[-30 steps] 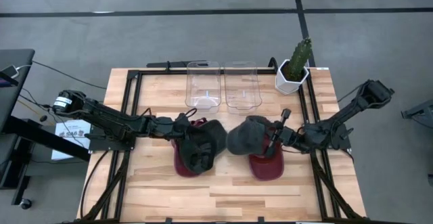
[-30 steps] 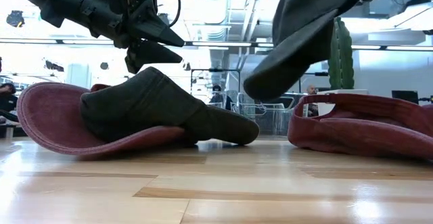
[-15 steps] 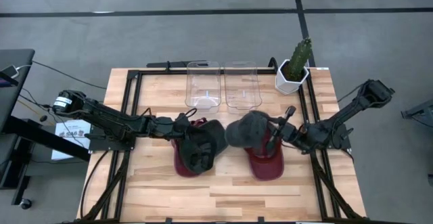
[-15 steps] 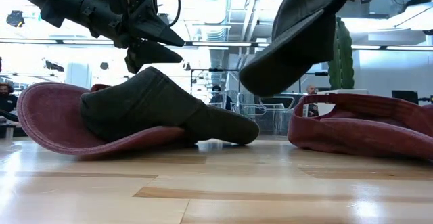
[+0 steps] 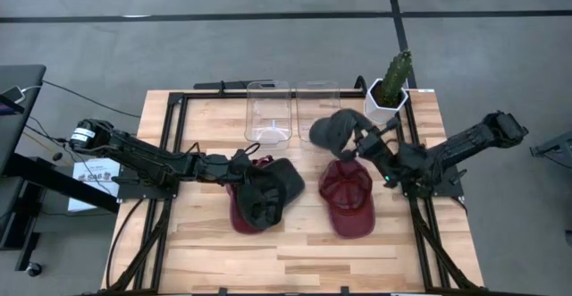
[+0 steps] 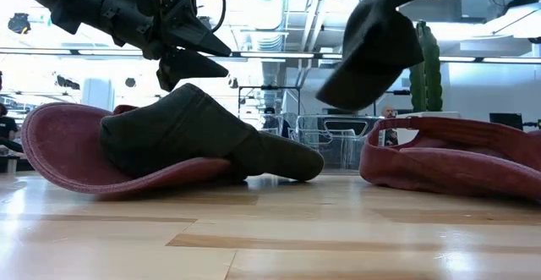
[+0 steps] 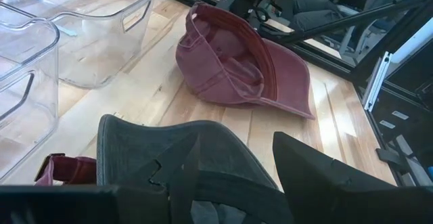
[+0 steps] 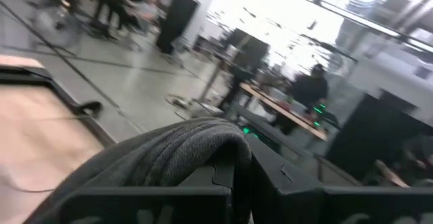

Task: Pick & Place hat
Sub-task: Put the black cap into the right transparent bin

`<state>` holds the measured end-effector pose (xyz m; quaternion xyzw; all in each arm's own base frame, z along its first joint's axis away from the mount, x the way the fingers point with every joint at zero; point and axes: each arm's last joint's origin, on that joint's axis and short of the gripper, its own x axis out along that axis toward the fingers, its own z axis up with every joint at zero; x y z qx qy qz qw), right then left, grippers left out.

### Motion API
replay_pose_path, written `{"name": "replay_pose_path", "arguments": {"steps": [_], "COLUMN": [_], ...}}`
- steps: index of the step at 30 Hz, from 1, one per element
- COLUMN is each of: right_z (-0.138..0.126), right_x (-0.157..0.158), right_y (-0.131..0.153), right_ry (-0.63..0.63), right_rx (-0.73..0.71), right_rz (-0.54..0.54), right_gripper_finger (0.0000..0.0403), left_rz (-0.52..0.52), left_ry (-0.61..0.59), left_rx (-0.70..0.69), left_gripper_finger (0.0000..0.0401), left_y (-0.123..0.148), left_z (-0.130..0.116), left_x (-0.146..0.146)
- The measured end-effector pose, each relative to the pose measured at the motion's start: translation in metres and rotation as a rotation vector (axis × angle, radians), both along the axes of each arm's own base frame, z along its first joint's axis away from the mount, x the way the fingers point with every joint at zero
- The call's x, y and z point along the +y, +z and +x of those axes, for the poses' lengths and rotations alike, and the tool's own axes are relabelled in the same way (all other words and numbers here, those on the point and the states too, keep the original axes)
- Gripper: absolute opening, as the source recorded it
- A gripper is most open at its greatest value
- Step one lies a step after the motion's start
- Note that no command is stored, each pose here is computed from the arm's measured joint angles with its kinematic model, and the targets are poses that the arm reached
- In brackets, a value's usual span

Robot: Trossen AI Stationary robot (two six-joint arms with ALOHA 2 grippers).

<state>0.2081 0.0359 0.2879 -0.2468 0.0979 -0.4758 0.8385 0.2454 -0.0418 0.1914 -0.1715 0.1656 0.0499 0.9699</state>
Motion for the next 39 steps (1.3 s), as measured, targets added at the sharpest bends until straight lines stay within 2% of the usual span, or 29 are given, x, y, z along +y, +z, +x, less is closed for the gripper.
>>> {"name": "replay_pose_path", "arguments": {"steps": [3,13,23,28,36,39], "right_z": [0.005,0.012,0.014,0.019,0.052,0.065], "right_x": [-0.012,-0.046,-0.067,-0.078,-0.094,-0.1], "right_y": [-0.001,-0.007,-0.017,-0.02,-0.014,-0.006], "right_ry": [-0.032,-0.029,0.011,-0.027,-0.092,-0.065], "right_rx": [0.008,-0.017,-0.044,-0.039,0.163,0.241], "right_rz": [0.008,0.043,0.128,0.138,0.176,0.212], "right_gripper_finger": [0.0007,0.0007,0.0007,0.0007,0.0007,0.0007], "left_rz": [0.0,0.0,0.0,-0.001,-0.001,-0.001], "left_ry": [0.0,0.0,0.0,0.0,0.0,0.0], "left_rx": [0.0,0.0,-0.001,-0.001,-0.005,-0.005], "left_gripper_finger": [0.0186,0.0186,0.0186,0.0186,0.0186,0.0186], "left_y": [0.0,0.0,0.0,0.0,0.0,0.0], "left_z": [0.0,0.0,0.0,0.0,0.0,0.0], "left_x": [0.0,0.0,0.0,0.0,0.0,0.0]}}
